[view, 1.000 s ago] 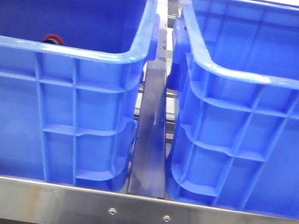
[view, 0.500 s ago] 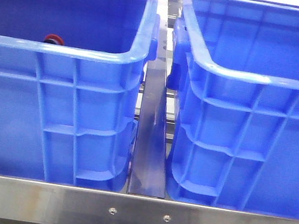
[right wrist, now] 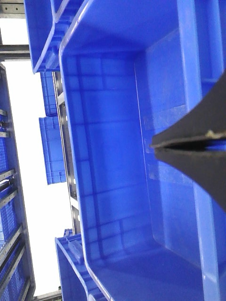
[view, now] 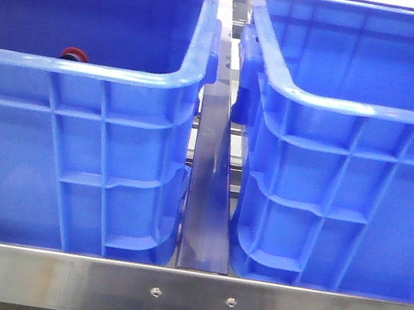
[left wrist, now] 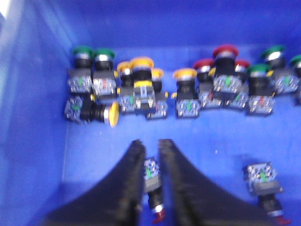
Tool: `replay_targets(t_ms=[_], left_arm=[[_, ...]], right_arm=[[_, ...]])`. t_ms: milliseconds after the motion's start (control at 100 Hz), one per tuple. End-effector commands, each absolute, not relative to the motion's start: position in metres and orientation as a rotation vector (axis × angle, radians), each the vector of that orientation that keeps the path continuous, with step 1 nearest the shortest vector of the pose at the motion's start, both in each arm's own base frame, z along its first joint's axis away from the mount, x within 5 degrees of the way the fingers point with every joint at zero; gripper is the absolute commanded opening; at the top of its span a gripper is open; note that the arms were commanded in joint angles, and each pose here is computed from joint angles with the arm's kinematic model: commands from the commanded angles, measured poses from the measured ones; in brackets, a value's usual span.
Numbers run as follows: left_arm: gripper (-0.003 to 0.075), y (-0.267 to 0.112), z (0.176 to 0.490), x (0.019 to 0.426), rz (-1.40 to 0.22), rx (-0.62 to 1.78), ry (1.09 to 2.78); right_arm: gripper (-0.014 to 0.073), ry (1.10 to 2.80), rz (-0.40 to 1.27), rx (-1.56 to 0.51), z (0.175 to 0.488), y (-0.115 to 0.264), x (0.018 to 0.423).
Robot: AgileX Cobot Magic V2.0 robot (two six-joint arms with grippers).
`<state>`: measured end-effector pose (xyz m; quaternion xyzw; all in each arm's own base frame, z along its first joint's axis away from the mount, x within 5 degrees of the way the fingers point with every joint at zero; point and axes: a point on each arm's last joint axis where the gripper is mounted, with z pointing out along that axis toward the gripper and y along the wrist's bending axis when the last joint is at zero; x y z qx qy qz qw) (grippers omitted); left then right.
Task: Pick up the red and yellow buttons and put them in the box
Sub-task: 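Lower the left gripper over the red-capped button in the button crate, then grasp the red-capped button with the left gripper and lift it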
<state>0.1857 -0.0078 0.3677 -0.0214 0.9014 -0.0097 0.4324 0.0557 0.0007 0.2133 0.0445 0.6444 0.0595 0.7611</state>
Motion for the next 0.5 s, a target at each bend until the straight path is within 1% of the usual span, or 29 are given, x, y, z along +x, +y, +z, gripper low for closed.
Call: replay_targets(t_ms=[0, 30, 60, 100, 130, 310, 490], left_arm=[[0.0293, -0.009, 0.381, 0.191, -0.030, -0.041, 2.170], [0.0353, -0.009, 0.380, 0.192, -0.030, -0.041, 2.174], [0.0393, -0.009, 0.379, 0.194, -0.030, -0.041, 2.177], [0.0435, -0.009, 0.378, 0.195, -0.029, -0.041, 2.182], [0.0451, -0.010, 0.377, 0.196, -0.029, -0.040, 2.184], [0.0454, -0.015, 0.371, 0.211, -0.072, -0.040, 2.200], [0.0454, -0.042, 0.361, 0.239, -0.126, 0.080, 2.242]], right_arm=[[-0.0069, 1.277, 0.132, 0.076, 0.229, 0.001, 0.051], [-0.0069, 1.277, 0.132, 0.076, 0.229, 0.001, 0.051], [-0.0069, 1.277, 0.132, 0.076, 0.229, 0.001, 0.051], [-0.0069, 1.277, 0.132, 0.076, 0.229, 0.001, 0.051], [-0.0069, 1.277, 0.132, 0.076, 0.229, 0.001, 0.051], [-0.0069, 1.277, 0.132, 0.076, 0.229, 0.001, 0.051], [-0.0069, 1.277, 0.132, 0.076, 0.229, 0.001, 0.051]])
